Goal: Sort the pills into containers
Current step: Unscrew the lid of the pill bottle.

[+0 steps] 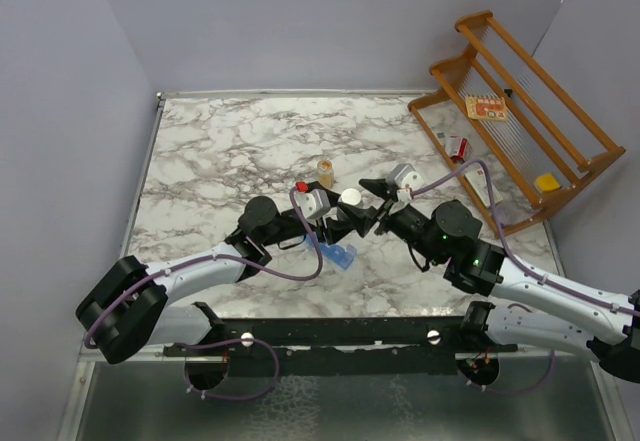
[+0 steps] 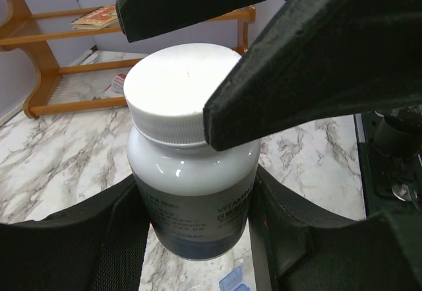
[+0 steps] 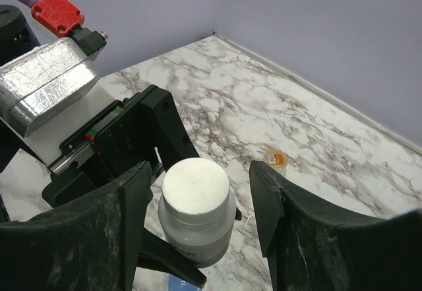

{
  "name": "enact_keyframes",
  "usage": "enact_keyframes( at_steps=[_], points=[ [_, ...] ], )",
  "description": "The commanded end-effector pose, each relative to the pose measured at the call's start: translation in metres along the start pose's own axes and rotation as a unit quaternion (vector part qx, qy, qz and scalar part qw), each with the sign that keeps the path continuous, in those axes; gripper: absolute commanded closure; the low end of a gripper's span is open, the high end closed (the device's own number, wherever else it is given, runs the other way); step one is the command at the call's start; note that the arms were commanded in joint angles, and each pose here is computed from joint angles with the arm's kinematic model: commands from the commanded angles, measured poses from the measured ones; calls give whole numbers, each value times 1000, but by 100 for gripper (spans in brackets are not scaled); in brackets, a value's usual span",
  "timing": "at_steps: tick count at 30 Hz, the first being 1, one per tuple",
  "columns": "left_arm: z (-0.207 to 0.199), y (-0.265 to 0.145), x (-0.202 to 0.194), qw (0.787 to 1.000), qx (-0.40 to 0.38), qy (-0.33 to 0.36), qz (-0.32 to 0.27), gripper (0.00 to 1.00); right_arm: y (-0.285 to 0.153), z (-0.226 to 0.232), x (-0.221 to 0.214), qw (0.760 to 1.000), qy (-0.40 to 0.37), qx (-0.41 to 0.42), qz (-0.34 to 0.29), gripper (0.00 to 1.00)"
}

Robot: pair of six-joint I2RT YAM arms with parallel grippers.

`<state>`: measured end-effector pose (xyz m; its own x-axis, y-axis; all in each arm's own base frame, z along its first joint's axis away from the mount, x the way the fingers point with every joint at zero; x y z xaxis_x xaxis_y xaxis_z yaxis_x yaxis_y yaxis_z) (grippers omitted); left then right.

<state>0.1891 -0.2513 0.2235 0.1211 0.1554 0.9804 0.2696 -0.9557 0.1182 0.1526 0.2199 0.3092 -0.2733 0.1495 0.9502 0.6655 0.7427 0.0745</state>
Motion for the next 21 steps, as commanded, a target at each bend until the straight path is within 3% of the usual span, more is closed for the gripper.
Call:
enact_keyframes(
  at_steps=[1, 21],
  points=[
    [-1, 1, 10, 1000, 4, 12, -17, 100, 1, -5, 3, 1000, 4, -27, -15, 41],
    [-1, 2, 11, 1000, 5, 12, -19, 100, 6, -5, -2, 999, 1, -33, -3, 40]
  ],
)
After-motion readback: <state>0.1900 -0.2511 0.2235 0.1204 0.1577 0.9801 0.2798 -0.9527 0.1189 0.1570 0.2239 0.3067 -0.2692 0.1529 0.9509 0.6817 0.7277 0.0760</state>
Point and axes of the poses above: each gripper's point midway between its finger pads, its own y axis out along the fingers, its own z axis along the line the jaws close on, x = y × z, the point moved 9 cm from there along -y, back along the fingers, and after that the axes turned 13 degrees about -y, right-handed, at the moved point
